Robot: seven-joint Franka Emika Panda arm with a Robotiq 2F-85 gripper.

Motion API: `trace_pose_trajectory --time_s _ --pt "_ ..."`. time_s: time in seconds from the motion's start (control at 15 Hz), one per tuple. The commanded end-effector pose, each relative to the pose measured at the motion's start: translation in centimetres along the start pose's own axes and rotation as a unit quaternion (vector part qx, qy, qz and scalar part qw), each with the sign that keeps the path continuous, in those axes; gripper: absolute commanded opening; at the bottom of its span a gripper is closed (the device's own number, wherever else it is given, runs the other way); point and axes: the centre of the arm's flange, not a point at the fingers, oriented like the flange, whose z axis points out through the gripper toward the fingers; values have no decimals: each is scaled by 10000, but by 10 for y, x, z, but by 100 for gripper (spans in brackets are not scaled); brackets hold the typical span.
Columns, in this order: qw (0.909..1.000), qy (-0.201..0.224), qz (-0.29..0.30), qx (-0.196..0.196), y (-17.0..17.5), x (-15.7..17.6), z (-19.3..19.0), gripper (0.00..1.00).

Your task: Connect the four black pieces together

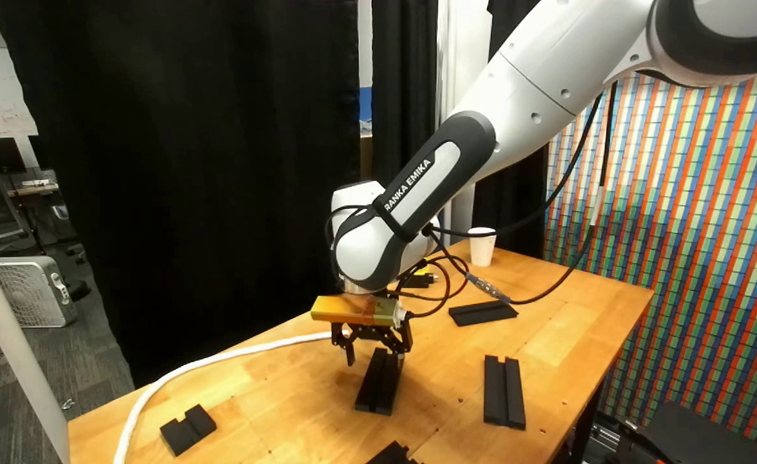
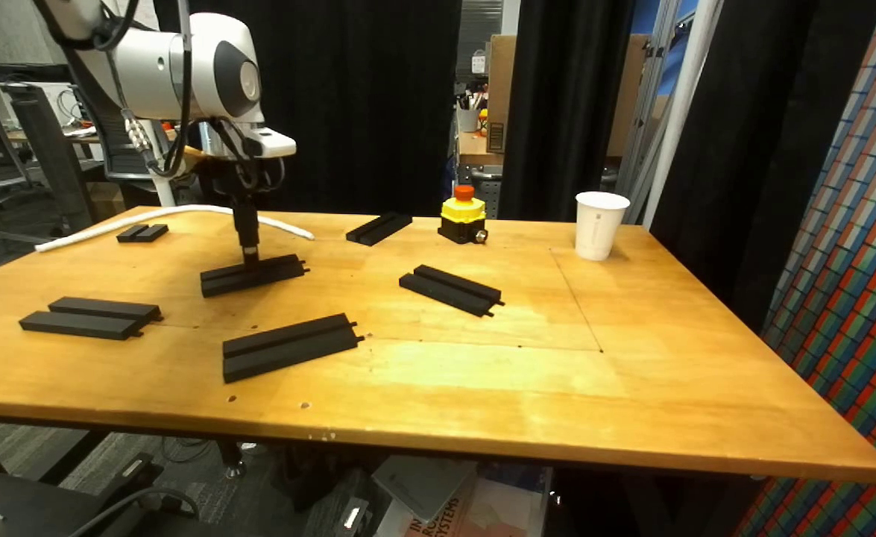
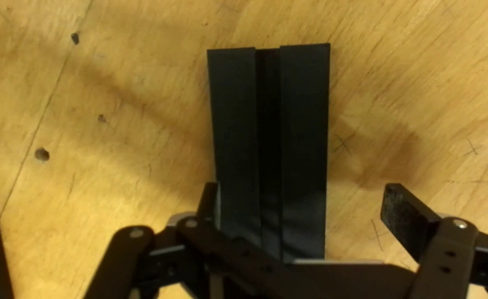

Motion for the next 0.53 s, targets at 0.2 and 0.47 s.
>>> trace_pose_trajectory --time_s 0.2,0.47 --pt "9988 22 -476 68 10 3 -3 100" --pt "9980 -19 -618 105 17 7 11 100"
